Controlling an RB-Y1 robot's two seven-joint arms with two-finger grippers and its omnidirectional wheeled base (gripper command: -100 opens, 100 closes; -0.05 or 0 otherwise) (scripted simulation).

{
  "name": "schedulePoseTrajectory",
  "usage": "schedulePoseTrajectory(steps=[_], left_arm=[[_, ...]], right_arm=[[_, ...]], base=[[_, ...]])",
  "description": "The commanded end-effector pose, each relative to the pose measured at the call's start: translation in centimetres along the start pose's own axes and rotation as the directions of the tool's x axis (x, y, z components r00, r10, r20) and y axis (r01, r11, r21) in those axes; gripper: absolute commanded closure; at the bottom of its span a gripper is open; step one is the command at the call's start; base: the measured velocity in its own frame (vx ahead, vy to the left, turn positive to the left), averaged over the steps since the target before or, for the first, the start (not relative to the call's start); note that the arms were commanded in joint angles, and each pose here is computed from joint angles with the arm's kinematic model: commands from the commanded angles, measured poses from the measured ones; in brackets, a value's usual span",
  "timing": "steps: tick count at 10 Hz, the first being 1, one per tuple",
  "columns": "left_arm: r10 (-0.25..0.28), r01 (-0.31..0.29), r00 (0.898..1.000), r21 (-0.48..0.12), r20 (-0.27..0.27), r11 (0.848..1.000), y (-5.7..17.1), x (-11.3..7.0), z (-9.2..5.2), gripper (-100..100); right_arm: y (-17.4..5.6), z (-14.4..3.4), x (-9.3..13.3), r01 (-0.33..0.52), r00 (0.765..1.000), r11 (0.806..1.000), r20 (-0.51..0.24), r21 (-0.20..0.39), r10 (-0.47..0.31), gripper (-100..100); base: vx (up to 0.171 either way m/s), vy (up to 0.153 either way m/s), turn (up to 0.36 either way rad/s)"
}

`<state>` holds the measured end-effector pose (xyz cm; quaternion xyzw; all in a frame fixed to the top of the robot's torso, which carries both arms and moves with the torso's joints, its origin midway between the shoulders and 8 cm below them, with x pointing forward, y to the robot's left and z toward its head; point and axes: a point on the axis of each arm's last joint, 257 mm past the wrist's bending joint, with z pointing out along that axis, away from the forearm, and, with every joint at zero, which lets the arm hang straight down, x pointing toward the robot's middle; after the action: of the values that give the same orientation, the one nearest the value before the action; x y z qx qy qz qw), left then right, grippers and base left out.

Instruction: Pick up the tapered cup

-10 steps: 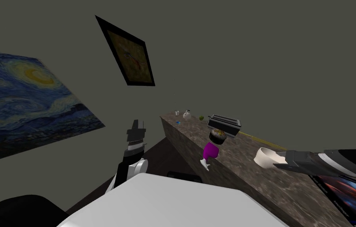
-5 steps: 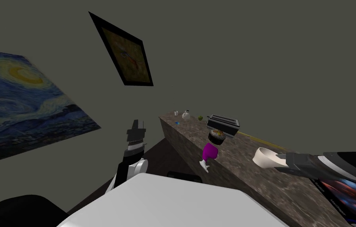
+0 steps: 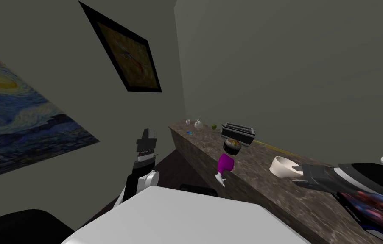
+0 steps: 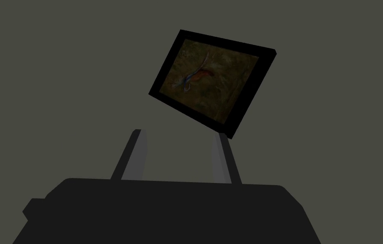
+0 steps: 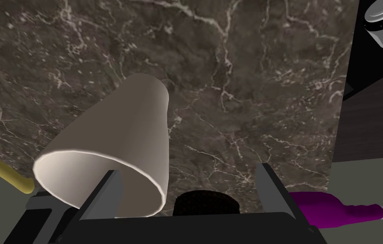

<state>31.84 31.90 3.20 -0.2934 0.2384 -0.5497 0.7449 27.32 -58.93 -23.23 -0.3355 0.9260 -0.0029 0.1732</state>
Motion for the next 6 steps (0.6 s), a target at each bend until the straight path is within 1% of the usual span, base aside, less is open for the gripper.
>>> schedulePoseTrajectory(steps=[1, 3, 6], left_arm=[[0.000, 0.000, 1.000, 0.000, 0.000, 1.000, 0.00, 0.00, 0.00, 0], [0.000, 0.000, 1.000, 0.000, 0.000, 1.000, 0.00, 0.00, 0.00, 0], [0.000, 0.000, 1.000, 0.000, 0.000, 1.000, 0.00, 0.00, 0.00, 0]], right_arm=[[0.04, 0.00, -0.65, -0.027, 0.999, 1.000, 0.025, -0.001, 0.027, -100], [0.49, 0.33, -1.02, -0.011, 1.000, 1.000, 0.026, -0.007, 0.011, -100], [0.49, 0.33, -1.02, -0.011, 1.000, 1.000, 0.026, -0.007, 0.011, -100]], base=[[0.006, 0.007, -0.021], [0.022, 0.027, -0.079], [-0.001, -0.002, 0.005]])
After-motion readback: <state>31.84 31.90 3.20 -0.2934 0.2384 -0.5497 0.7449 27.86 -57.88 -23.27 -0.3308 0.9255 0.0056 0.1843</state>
